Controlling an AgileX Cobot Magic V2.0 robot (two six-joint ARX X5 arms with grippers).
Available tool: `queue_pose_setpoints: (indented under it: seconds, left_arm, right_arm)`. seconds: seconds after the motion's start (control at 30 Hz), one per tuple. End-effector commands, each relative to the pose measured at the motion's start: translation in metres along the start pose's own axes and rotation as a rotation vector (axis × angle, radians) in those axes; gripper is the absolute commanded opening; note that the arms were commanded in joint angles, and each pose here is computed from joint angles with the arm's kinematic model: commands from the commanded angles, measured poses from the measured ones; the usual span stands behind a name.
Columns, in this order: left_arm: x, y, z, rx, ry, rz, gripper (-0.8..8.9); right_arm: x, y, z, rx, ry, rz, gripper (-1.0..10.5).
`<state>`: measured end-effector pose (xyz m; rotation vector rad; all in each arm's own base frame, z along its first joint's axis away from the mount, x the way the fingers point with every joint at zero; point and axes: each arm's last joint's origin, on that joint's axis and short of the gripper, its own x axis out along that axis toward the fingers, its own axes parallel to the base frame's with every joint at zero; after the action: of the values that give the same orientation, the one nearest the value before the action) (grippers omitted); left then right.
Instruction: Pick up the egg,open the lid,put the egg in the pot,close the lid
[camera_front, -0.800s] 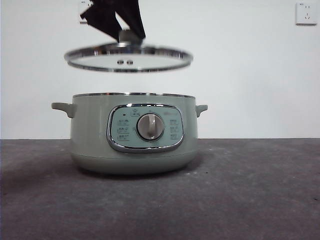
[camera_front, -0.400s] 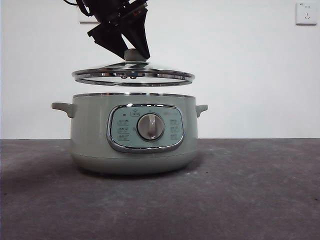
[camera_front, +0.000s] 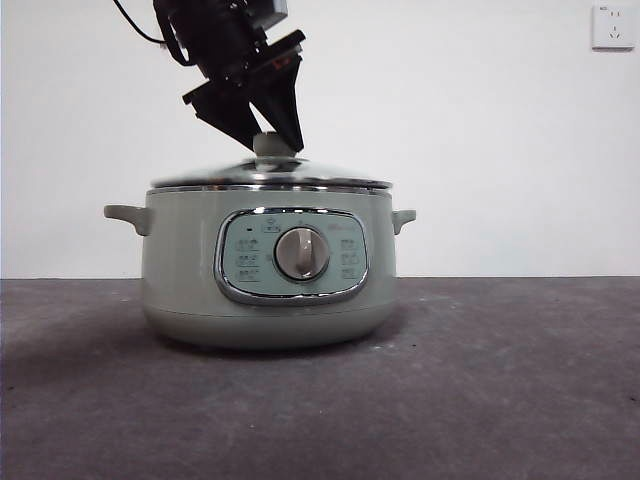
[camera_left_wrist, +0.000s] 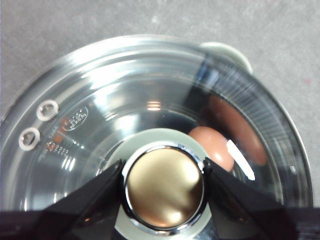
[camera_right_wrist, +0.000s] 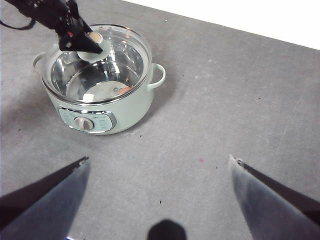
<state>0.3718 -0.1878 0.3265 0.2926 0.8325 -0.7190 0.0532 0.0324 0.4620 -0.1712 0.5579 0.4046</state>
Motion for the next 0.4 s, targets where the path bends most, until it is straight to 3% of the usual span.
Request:
queue_pose_setpoints:
  seconds: [0.03,0.4]
  left_arm:
    - [0.0027,-0.0029,0.0038,0.014,-0.026,0.001,-0.08]
    - [0.0029,-0.0044,-0.0029,0.001,0.045,-0.005,-0.08]
  right_arm:
    - [0.0009,-0.0001,-0.0035,0.006,0.029,-0.003,4.7]
    - [0.0009,-0.0001,-0.0034,0.005,0.028,-0.003,4.7]
